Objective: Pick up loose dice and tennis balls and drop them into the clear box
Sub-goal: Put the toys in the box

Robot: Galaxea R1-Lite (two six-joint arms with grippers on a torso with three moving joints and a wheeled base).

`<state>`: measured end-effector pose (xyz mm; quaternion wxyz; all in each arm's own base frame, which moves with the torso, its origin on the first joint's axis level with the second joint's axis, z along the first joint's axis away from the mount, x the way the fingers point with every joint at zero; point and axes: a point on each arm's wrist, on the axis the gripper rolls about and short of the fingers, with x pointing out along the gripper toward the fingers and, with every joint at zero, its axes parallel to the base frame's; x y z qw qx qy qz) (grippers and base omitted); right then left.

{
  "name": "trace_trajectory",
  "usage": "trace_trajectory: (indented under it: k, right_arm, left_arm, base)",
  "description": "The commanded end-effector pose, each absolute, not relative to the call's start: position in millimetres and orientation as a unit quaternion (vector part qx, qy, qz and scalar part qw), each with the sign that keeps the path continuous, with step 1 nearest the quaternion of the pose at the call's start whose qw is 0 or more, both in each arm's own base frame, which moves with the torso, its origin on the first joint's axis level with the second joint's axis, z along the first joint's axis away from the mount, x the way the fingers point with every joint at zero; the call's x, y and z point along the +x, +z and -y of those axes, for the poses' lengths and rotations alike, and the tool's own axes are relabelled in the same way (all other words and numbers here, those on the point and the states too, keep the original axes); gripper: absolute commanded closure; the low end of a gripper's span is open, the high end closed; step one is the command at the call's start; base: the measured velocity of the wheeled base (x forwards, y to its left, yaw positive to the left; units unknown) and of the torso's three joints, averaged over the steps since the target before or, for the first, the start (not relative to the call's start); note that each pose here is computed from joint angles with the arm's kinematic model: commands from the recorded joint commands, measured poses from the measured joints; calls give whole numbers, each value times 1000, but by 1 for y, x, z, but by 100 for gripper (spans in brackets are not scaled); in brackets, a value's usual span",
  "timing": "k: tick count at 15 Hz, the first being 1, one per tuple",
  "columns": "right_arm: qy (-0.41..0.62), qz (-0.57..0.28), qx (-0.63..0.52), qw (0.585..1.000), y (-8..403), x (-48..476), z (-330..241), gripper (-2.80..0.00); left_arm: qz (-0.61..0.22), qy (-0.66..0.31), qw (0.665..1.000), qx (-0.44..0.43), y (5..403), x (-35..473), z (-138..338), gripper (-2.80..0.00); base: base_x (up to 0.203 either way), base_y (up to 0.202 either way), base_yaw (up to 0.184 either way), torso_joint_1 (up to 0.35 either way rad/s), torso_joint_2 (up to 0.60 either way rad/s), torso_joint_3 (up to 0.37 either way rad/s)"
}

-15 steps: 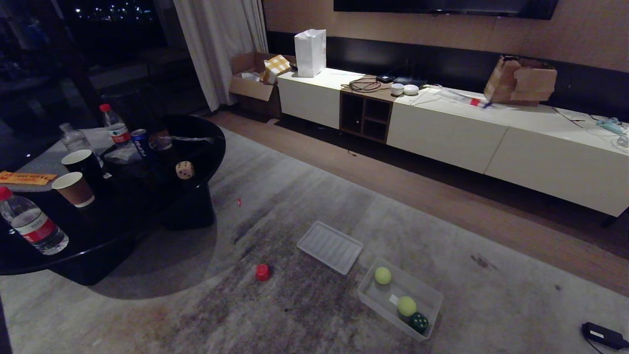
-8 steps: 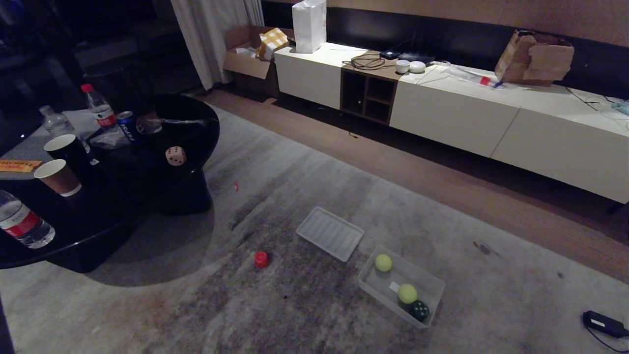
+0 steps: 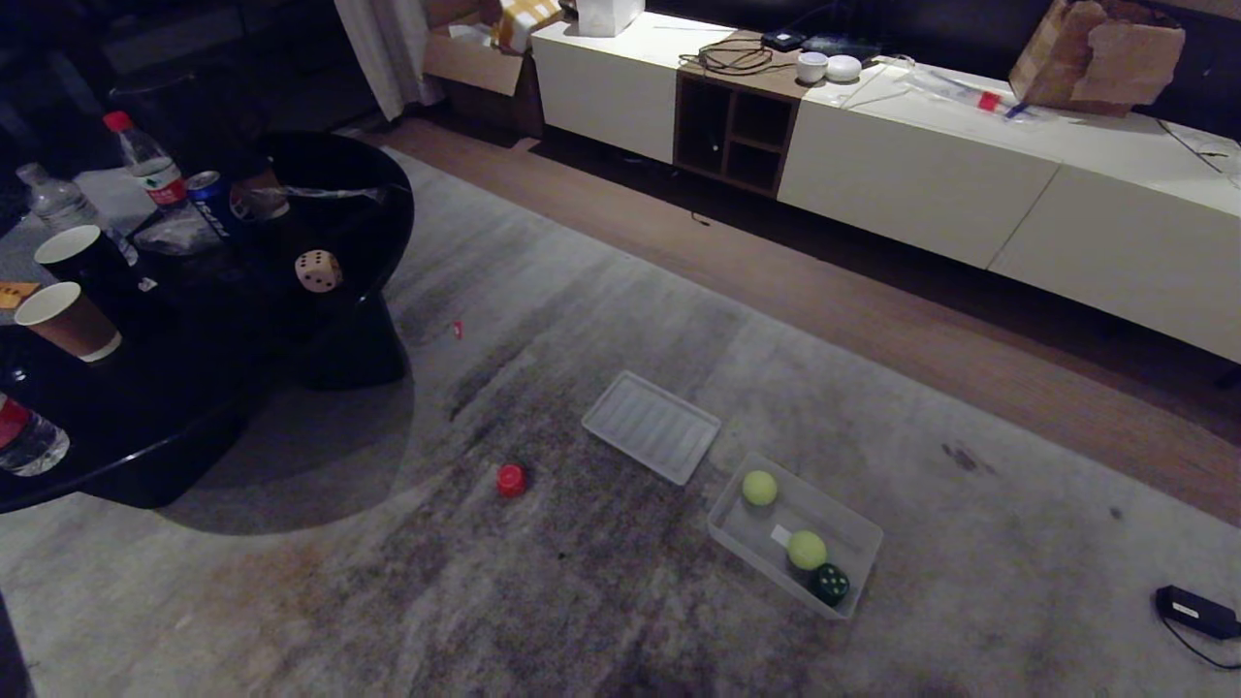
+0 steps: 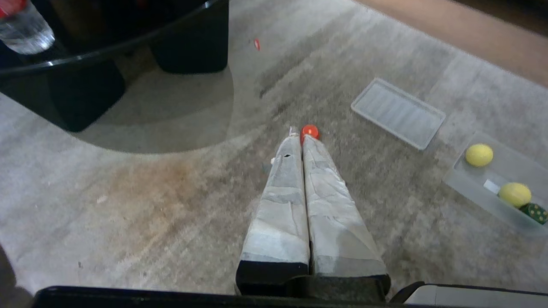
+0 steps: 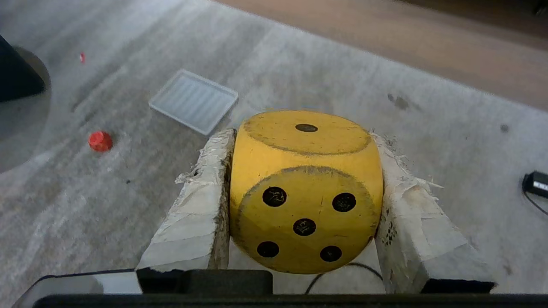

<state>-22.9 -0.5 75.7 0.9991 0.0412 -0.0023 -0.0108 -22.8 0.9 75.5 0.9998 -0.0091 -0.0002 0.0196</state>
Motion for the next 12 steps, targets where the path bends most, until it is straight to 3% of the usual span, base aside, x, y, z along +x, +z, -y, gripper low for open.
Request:
trace_trajectory:
  k: [1, 12]
  right_arm:
    - [-11, 2, 41, 999, 76, -23, 1, 0]
    - [-11, 2, 41, 999, 76, -23, 1, 0]
  left_arm:
    - [-1, 20, 1000, -10, 75, -23, -1, 0]
    - [-1, 21, 1000, -11, 75, -23, -1, 0]
  base:
    - [0, 0, 0, 2, 2, -203]
    - [0, 0, 0, 3, 2, -196]
